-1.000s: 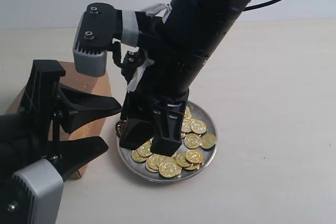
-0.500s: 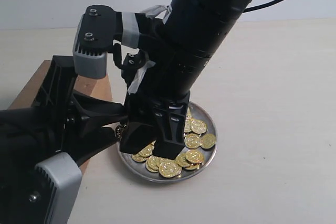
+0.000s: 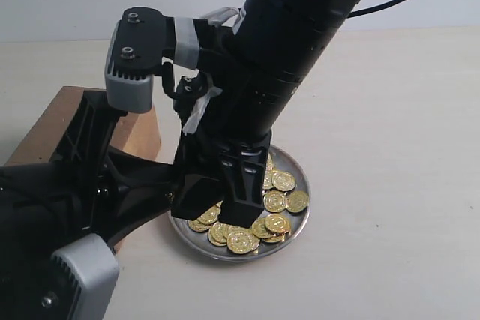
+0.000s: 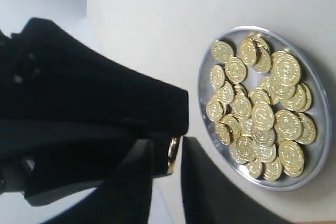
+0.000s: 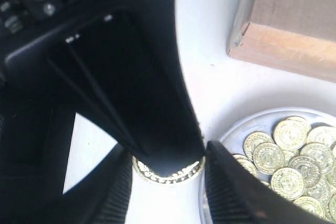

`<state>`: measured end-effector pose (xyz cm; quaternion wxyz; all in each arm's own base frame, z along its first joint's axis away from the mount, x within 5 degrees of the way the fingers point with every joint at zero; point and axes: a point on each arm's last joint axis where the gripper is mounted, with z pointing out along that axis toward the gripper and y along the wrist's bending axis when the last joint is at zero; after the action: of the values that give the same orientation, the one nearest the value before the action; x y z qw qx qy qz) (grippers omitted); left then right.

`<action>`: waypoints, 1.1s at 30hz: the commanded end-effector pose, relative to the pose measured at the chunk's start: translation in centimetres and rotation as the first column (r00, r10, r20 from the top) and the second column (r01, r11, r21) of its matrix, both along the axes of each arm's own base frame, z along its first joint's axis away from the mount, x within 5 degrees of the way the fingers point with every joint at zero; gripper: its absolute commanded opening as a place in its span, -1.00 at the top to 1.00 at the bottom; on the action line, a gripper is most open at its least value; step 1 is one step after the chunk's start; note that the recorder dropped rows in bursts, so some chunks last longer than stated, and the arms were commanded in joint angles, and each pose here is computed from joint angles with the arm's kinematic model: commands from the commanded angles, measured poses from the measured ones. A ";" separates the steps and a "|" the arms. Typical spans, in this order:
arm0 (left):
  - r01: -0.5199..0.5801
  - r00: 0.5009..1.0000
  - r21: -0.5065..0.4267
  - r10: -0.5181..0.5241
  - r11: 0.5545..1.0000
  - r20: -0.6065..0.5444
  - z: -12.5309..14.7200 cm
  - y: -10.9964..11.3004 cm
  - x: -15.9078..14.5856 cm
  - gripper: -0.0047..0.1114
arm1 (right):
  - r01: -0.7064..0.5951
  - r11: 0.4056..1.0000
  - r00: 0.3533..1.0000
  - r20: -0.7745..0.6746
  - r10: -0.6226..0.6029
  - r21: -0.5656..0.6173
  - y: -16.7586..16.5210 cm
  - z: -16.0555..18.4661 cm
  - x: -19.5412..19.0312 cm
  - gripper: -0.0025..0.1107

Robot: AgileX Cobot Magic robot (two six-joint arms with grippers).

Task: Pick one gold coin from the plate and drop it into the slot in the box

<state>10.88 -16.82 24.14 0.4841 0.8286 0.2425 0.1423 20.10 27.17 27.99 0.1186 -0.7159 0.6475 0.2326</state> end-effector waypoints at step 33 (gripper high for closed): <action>-0.985 -0.106 0.146 0.354 0.090 -0.929 4.7 8.3 11.4 0.92 | 0.722 0.579 0.544 0.206 -0.813 0.379 -13.0 15.4 -5.2 0.96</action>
<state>21.06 -8.78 28.56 0.4101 0.3052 0.8565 -0.0710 15.83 14.22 43.12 0.4206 -0.3737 0.8247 0.0580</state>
